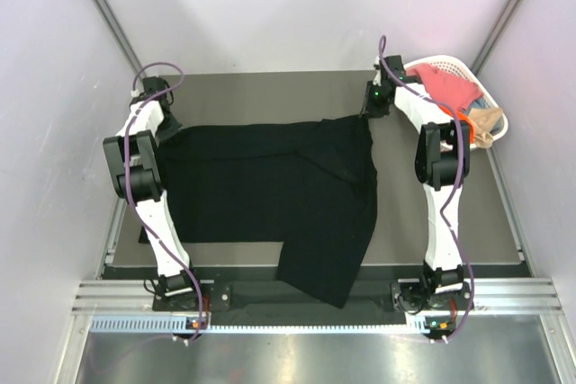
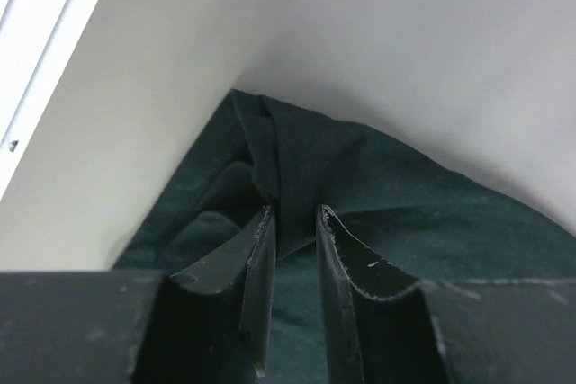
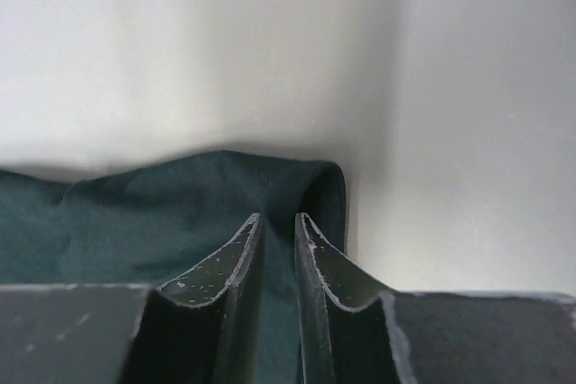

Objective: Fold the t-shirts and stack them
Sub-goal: Fold the tshirt

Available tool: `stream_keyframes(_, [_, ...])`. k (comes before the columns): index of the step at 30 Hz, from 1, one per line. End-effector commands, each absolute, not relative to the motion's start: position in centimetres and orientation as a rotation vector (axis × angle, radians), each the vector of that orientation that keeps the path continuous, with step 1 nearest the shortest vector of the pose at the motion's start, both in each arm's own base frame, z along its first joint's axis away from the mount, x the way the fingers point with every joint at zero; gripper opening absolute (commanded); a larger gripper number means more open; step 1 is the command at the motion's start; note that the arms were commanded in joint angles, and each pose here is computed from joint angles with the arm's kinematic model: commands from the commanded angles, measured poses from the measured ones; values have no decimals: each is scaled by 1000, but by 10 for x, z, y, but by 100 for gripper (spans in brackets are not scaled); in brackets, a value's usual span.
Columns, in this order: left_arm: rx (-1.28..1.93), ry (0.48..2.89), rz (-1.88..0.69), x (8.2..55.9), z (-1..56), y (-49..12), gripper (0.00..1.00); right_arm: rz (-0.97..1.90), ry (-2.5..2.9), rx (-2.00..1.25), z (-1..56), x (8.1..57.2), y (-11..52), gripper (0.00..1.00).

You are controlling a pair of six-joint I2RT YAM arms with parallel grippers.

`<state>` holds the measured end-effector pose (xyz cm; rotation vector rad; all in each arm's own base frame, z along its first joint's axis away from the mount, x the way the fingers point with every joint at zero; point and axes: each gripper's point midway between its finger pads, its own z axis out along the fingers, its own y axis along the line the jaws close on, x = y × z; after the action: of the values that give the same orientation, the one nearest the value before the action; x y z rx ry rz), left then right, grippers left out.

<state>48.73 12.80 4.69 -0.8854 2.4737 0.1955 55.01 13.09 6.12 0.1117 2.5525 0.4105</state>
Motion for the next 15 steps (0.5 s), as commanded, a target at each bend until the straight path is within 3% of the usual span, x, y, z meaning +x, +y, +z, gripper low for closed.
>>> stream_keyframes(1, [-897, 2454, 139, 489, 61, 120, 29, 455, 2495, 123, 73, 566, 137, 20])
stream_keyframes(7, [-896, 2472, 136, 486, 58, 118, 29, 455, 2491, 142, 72, 569, 134, 19])
stream_keyframes(10, [-901, 2483, 148, 483, 56, 120, 29, 462, 2493, 171, 70, 571, 128, 10])
stream_keyframes(11, [-903, 2484, 150, 482, 56, 120, 29, 457, 2487, 177, 73, 572, 125, 1])
stream_keyframes(15, [-899, 2489, 165, 481, 56, 121, 29, 339, 2506, 241, 76, 561, 95, 0])
